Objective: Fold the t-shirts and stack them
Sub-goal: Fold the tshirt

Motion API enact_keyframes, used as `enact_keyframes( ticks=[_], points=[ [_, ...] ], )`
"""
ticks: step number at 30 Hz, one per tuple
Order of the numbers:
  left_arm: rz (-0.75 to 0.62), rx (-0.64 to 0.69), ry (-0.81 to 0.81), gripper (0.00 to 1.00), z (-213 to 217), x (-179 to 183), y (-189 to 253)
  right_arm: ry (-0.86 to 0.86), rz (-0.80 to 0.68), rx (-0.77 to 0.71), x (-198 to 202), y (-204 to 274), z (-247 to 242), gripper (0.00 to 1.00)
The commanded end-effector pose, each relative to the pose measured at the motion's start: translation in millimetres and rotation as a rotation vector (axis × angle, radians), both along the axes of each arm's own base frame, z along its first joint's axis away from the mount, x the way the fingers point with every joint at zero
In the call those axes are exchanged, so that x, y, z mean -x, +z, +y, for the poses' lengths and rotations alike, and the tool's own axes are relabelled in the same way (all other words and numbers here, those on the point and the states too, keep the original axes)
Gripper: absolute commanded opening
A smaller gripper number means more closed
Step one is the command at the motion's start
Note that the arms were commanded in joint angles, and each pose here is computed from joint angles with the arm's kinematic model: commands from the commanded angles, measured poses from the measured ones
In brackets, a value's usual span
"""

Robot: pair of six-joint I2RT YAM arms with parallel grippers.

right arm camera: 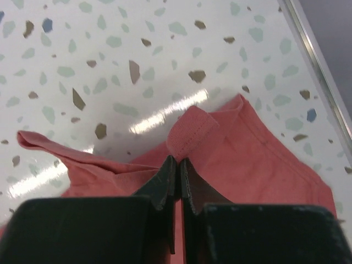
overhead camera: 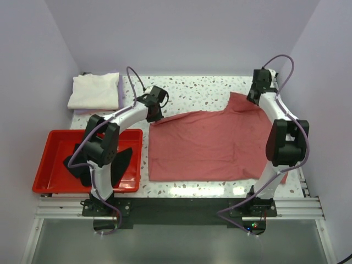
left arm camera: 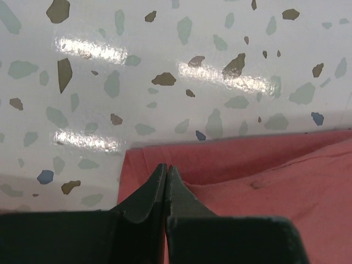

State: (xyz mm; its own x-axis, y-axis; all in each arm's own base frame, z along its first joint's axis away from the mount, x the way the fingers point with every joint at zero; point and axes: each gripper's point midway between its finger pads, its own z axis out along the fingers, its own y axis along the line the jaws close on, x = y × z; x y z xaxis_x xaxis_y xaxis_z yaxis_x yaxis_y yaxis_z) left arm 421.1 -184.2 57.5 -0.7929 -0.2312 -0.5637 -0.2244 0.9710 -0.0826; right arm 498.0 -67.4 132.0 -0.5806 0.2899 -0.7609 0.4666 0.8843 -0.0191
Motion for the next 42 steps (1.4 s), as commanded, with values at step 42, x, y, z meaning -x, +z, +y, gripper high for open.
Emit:
enact_keyframes(
  ticks=[42],
  points=[
    [-0.065, 0.021, 0.018, 0.0, 21.3, 114.2, 13.5, -0.221, 0.074, 0.055, 255.8, 41.8, -18.2, 0.04]
  ],
)
